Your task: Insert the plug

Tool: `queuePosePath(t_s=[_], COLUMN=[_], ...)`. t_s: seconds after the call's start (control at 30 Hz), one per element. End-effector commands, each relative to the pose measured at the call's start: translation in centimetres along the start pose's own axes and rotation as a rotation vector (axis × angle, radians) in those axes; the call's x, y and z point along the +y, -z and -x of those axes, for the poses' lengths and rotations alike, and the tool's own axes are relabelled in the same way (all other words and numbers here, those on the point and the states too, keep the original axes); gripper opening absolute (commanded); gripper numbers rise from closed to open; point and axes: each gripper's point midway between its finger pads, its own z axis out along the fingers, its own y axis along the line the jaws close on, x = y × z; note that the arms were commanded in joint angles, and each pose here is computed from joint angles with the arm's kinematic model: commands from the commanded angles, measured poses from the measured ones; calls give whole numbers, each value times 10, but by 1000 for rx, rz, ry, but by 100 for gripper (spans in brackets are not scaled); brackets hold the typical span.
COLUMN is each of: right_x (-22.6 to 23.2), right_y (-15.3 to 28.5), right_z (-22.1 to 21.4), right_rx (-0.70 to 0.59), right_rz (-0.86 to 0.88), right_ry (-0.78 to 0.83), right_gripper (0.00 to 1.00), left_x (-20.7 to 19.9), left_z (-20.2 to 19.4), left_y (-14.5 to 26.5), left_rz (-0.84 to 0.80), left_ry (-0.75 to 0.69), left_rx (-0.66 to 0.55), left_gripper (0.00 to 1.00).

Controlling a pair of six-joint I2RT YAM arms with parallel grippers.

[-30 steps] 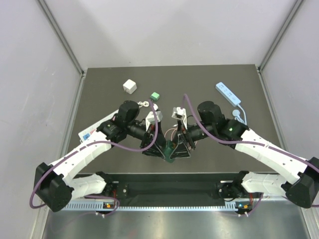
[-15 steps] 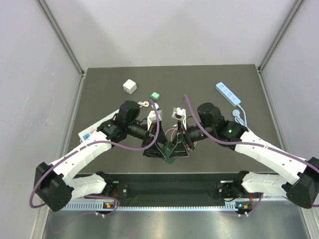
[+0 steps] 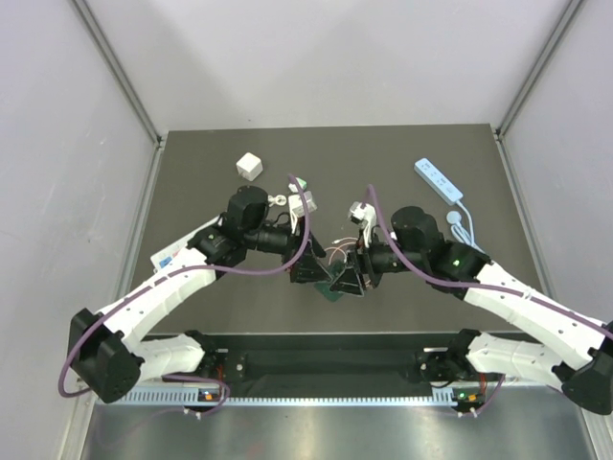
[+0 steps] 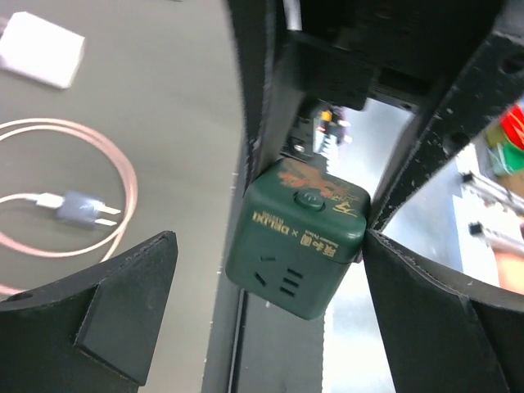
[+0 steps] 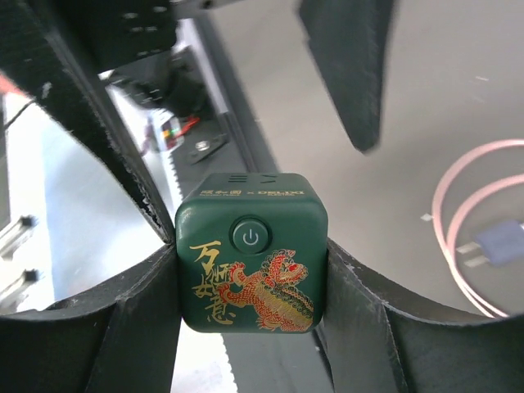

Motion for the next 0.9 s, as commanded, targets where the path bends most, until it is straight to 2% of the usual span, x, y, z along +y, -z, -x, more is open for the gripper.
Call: queuePosePath(t_s=[0.0,0.07,0.1,0.13,0.23,0.27,0.33,0.4,0.43,0.47,0.5,0.53,0.57,0.63,0.67,0.7,0.83,0.87], right_x=[-12,-19,-22,-25,-36,-38,-42,-47,-49,-51,-50,-50,-51,-49,-50,-50,-48,-46], right_y=[9,10,11,12,15,16,18,21,23,25,26,25,25,22,22,21,20,21], right_z=[15,15,12,11,6,6,6,7,8,8,10,7,8,2,1,0,0,2], right_rx=[-65,-73,-68,-67,-71,-72,-68,-76,-81,-86,-97,-97,-106,-103,-105,-101,-105,-111], right_rz=[-100,-140,-158,-174,-237,-246,-262,-296,-309,-325,-322,-320,-316,-297,-297,-294,-279,-272], right_ry=[-9,-16,-26,-33,-48,-54,-60,-60,-58,-59,-55,-58,-58,-67,-67,-71,-68,-63], right_gripper=[0,0,0,0,0,0,0,0,0,0,0,0,0,0,0,0,0,0], left_x=[29,47,69,80,119,130,165,211,222,236,254,261,269,281,284,291,297,297], left_z=[26,23,26,24,32,33,34,18,19,2,-14,-13,-26,-40,-50,-55,-67,-73], left_y=[3,5,13,17,43,52,85,133,154,183,211,230,267,297,333,346,411,424], left_rz=[182,274,396,450,608,653,796,1051,1142,1299,1396,1454,1581,1701,1812,1856,2109,2151], left_ry=[-19,16,40,79,196,280,392,533,569,643,725,759,809,833,850,850,837,848], left_rx=[-66,-57,-80,-79,-161,-202,-280,-325,-343,-336,-335,-364,-391,-393,-424,-424,-379,-373], left_gripper=[99,98,97,97,96,97,98,98,98,98,98,97,95,89,87,84,75,70])
